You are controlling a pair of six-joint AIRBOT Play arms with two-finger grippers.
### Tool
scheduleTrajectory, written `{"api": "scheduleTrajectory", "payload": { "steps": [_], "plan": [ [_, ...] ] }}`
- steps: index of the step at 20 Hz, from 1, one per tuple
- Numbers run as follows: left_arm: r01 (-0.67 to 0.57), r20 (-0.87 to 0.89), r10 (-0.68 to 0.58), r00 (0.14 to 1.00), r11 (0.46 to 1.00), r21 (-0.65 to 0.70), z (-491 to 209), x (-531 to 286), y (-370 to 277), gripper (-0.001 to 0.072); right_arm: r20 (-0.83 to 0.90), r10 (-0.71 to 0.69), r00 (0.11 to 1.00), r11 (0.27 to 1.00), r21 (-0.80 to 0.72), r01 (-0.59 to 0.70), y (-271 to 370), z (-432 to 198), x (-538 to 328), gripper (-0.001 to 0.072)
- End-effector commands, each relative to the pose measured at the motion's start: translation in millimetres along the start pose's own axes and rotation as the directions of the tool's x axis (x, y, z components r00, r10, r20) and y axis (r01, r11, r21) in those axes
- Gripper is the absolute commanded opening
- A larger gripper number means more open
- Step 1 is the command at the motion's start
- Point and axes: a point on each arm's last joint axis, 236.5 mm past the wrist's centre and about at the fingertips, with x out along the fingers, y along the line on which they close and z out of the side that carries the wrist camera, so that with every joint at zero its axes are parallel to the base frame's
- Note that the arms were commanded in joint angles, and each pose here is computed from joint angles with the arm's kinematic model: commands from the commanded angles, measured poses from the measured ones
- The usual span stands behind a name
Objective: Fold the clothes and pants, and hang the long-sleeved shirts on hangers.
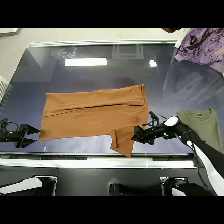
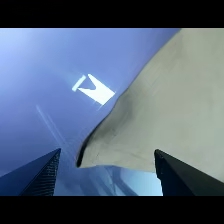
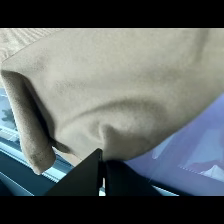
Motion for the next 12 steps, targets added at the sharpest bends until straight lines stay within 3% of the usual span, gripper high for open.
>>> {"api": "scheduleTrajectory", "payload": {
  "steps": [1, 7, 8, 10, 12],
  "plan": [
    [-0.008, -0.015, 0.008, 1.0, 1.0, 0.014, 0.9, 13.2, -3.5, 0.0697, 0.002, 0.0, 1.0, 1.0, -0.003, 0.0, 0.5, 0.2, -0.2, 0.0028],
    [-0.013, -0.039, 0.014, 0.999, 1.0, 0.011, -2.2, 21.1, -6.0, 0.0696, 0.001, 0.001, 1.0, 1.0, -0.004, -0.001, 1.2, -0.2, -0.7, 0.0028],
    [-0.012, -0.047, 0.012, 0.999, 1.0, 0.012, -3.9, 21.5, -6.7, 0.064, 0.004, 0.002, 1.0, 1.0, -0.006, -0.002, 1.6, 0.1, -1.2, 0.0028],
    [-0.011, -0.05, 0.012, 0.999, 1.0, 0.013, -4.7, 21.6, -7.1, 0.0361, 0.013, 0.004, 1.0, 1.0, -0.013, -0.004, 3.5, 0.9, -3.2, 0.0028],
    [-0.01, -0.054, 0.011, 0.999, 1.0, 0.013, -5.6, 21.6, -7.3, 0.0242, 0.028, 0.008, 1.0, 1.0, -0.023, -0.007, 6.2, 2.2, -6.3, 0.0027]
  ]
}}
